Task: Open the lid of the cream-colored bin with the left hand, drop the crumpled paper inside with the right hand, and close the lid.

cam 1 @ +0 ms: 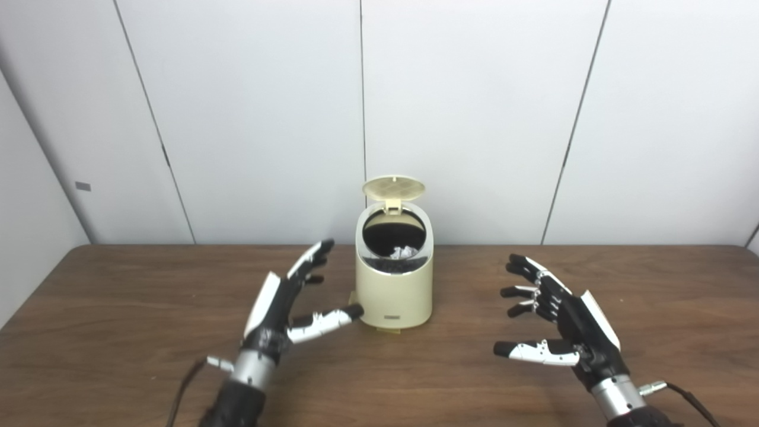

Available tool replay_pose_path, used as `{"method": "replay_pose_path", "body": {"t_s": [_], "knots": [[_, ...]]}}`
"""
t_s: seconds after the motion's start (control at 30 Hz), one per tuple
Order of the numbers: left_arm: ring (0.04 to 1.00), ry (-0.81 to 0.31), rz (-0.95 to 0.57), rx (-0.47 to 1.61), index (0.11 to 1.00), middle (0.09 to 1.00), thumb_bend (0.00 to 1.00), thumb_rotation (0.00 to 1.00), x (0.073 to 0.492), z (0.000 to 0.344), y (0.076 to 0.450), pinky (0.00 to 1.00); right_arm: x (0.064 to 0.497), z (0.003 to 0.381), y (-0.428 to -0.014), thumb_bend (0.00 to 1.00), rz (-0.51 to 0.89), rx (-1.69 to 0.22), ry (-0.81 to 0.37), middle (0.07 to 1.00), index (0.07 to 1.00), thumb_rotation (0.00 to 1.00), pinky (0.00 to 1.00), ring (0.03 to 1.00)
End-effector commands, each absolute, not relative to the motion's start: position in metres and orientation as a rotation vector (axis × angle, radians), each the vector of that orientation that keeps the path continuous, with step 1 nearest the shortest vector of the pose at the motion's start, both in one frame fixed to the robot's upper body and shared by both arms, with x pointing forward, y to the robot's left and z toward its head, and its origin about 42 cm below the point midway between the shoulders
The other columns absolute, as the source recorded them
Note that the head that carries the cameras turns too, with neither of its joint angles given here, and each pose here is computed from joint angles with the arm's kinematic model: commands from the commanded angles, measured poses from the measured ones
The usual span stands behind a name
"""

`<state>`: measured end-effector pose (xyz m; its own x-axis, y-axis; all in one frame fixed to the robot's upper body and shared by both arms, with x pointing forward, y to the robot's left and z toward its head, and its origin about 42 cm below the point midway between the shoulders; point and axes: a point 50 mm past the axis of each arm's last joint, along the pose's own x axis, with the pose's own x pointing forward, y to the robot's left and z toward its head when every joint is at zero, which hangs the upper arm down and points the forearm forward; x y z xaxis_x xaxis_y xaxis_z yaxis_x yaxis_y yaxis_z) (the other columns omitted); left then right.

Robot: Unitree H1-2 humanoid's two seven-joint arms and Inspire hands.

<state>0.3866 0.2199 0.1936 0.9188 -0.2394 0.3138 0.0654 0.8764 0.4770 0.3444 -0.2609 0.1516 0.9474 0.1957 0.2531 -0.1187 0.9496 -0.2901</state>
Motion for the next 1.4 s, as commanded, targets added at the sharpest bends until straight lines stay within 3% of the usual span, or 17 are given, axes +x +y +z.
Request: {"method": "replay_pose_path", "body": {"t_s": [0.0,0.1,0.27,0.57,0.83,0.97,1.1,1.23,1.37], "knots": [[0.933,-0.507,-0.178,0.488,0.973,0.963,0.98,0.45,0.407,0.247,0.211,0.77,0.351,0.170,-0.258,0.87,0.153,-0.268,-0.387,0.867,0.869,0.16,0.56,0.716],[0.943,-0.530,-0.205,0.534,0.979,0.976,1.00,0.45,0.422,0.274,0.209,0.77,0.351,0.168,-0.257,0.87,0.155,-0.271,-0.388,0.866,0.870,0.14,0.55,0.710],[0.991,-0.536,-0.210,0.621,0.997,0.994,1.00,0.45,0.444,0.311,0.199,0.89,0.350,0.166,-0.253,0.88,0.157,-0.265,-0.382,0.863,0.862,0.13,0.55,0.702],[0.979,-0.582,-0.218,0.715,0.992,0.993,1.00,0.47,0.466,0.348,0.178,0.83,0.348,0.165,-0.251,0.87,0.149,-0.281,-0.380,0.859,0.861,0.14,0.55,0.691],[0.969,-0.606,-0.300,0.791,0.964,0.978,1.00,0.50,0.474,0.355,0.170,0.85,0.347,0.163,-0.247,0.88,0.142,-0.265,-0.377,0.850,0.853,0.17,0.54,0.684],[0.953,-0.602,-0.337,0.865,0.902,0.931,1.00,0.58,0.475,0.355,0.170,0.87,0.346,0.162,-0.246,0.88,0.141,-0.267,-0.368,0.852,0.851,0.18,0.54,0.680],[0.922,-0.584,-0.358,0.979,0.841,0.882,1.00,0.64,0.473,0.354,0.171,0.80,0.345,0.163,-0.245,0.86,0.147,-0.282,-0.370,0.850,0.846,0.20,0.53,0.673],[0.953,-0.580,-0.372,1.037,0.793,0.856,0.98,0.64,0.471,0.353,0.173,0.86,0.344,0.164,-0.245,0.86,0.147,-0.283,-0.365,0.846,0.839,0.21,0.53,0.669],[0.994,-0.597,-0.376,1.089,0.822,0.878,0.98,0.65,0.467,0.351,0.174,0.90,0.345,0.166,-0.245,0.84,0.172,-0.281,-0.359,0.837,0.829,0.19,0.53,0.673]]}}
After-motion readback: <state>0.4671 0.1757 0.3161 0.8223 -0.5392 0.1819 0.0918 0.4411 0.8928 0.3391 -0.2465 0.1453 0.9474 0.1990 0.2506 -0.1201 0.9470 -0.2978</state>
